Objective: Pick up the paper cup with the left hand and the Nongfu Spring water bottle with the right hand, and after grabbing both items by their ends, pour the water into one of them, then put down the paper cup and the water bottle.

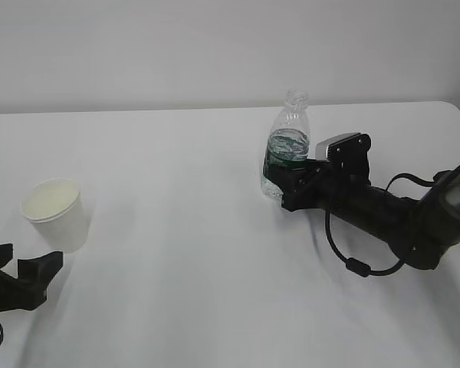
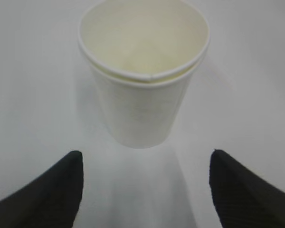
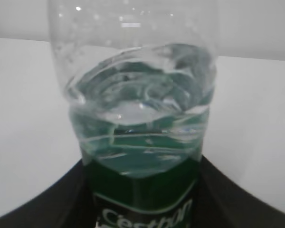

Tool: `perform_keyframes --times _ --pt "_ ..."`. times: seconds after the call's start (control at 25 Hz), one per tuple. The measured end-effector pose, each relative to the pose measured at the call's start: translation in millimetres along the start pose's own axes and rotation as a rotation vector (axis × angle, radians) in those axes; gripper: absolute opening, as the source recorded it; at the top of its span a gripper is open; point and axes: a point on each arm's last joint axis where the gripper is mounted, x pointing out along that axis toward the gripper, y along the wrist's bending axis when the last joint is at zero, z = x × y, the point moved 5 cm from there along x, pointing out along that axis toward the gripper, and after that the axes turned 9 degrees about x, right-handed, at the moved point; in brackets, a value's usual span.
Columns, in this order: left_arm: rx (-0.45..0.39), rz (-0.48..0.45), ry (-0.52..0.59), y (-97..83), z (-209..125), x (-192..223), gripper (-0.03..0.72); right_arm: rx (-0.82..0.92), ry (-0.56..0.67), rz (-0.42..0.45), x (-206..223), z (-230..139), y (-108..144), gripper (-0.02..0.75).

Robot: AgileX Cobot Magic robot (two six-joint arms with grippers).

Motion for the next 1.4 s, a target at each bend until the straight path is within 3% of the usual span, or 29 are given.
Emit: perform_keyframes --times 0.44,0.88,1.4 --pt "0.000 0.000 0.000 0.0 0.0 0.0 0.593 -0.026 0.015 -0.012 -21.2 11.5 11.0 0.385" --pt "0.005 -0.010 -0.001 -1.5 0.1 0.0 0.593 -0.036 0.032 -0.130 -61.1 17.7 14.5 0.385" --pt "0.005 -0.010 -0.001 -1.5 0.1 0.0 0.592 -0.009 0.014 -0.206 -101.6 35.0 25.5 0.384"
